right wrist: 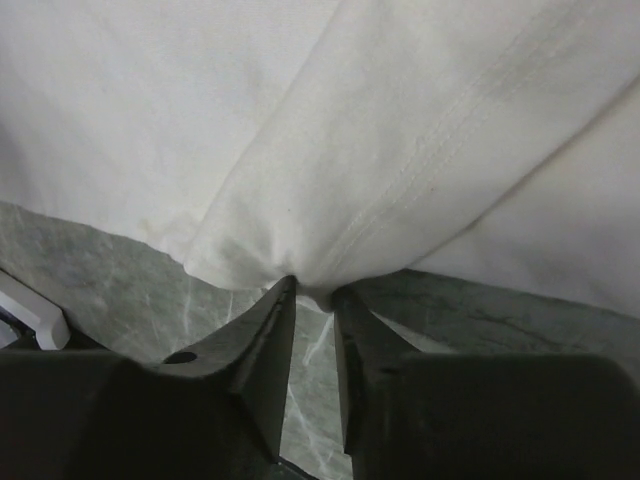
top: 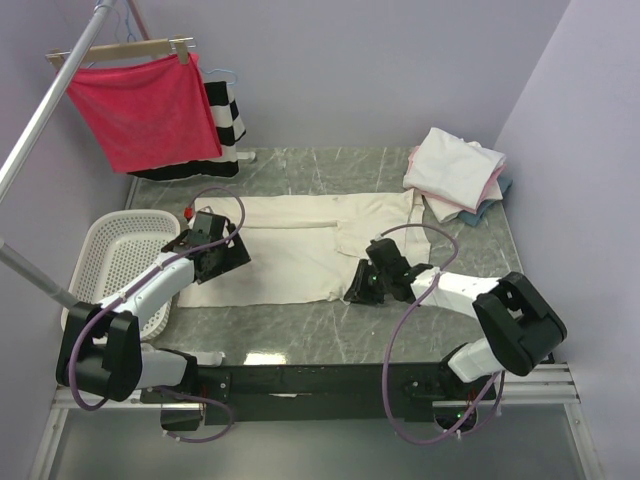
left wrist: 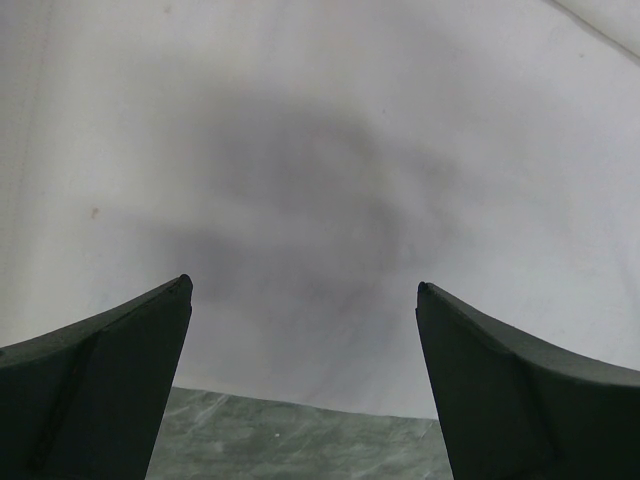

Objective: Fold and stack the t-shirts
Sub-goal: Fold the tshirt

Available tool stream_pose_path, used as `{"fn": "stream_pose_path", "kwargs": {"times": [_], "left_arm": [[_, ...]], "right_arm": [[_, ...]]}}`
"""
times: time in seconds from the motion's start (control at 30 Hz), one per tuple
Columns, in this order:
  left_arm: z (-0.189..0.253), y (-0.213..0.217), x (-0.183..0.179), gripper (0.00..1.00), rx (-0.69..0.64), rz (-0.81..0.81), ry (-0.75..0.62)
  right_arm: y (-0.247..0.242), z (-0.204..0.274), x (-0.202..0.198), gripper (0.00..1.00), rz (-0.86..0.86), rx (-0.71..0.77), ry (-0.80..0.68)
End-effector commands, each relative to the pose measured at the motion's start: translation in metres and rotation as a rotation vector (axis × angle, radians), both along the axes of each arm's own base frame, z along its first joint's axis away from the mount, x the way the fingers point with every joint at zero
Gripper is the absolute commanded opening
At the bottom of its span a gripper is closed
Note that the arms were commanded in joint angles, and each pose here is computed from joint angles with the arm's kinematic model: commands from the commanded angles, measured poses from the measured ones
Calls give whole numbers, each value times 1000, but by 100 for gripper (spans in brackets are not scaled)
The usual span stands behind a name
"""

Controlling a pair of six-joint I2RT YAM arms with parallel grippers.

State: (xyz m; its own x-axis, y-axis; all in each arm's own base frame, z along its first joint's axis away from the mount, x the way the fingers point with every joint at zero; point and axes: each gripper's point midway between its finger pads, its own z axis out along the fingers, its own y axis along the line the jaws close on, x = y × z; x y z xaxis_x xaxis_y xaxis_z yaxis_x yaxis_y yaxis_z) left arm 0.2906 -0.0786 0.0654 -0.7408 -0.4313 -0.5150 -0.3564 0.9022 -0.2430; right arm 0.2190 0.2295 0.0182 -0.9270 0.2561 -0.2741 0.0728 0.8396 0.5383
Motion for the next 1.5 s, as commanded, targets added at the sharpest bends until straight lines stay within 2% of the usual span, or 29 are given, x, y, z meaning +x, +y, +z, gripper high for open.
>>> {"fn": "stream_pose_path", "kwargs": {"times": [0.0, 0.17, 0.3, 0.47, 0.63, 0.77, 0.9, 1.13, 1.47], "left_arm": [[15, 0, 10, 99, 13, 5, -37], [14, 5, 7, 100, 31, 24, -28], [27, 11, -1, 99, 29, 65, -48], [39, 14, -16, 99, 4, 99, -43], [19, 22, -49, 98, 26, 216, 86], [19, 27, -58, 99, 52, 303, 109], [8, 29, -70, 99, 13, 414, 136], [-10, 37, -70, 99, -16, 573, 109], [-35, 65, -68, 97, 87, 767, 55]], "right_arm": [[-1, -2, -5, 24, 8, -20, -28], [1, 23, -1, 15, 24, 16, -103], [-4, 48, 4, 0, 11, 18, -179], [-15, 79, 18, 0, -26, -20, -281], [-27, 92, 35, 0, -44, -104, -343], [-28, 101, 50, 0, -37, -110, -371], [-26, 106, 58, 0, 0, -104, -390], [-28, 117, 68, 0, 40, -65, -416], [-39, 118, 69, 0, 37, -65, -423]]}}
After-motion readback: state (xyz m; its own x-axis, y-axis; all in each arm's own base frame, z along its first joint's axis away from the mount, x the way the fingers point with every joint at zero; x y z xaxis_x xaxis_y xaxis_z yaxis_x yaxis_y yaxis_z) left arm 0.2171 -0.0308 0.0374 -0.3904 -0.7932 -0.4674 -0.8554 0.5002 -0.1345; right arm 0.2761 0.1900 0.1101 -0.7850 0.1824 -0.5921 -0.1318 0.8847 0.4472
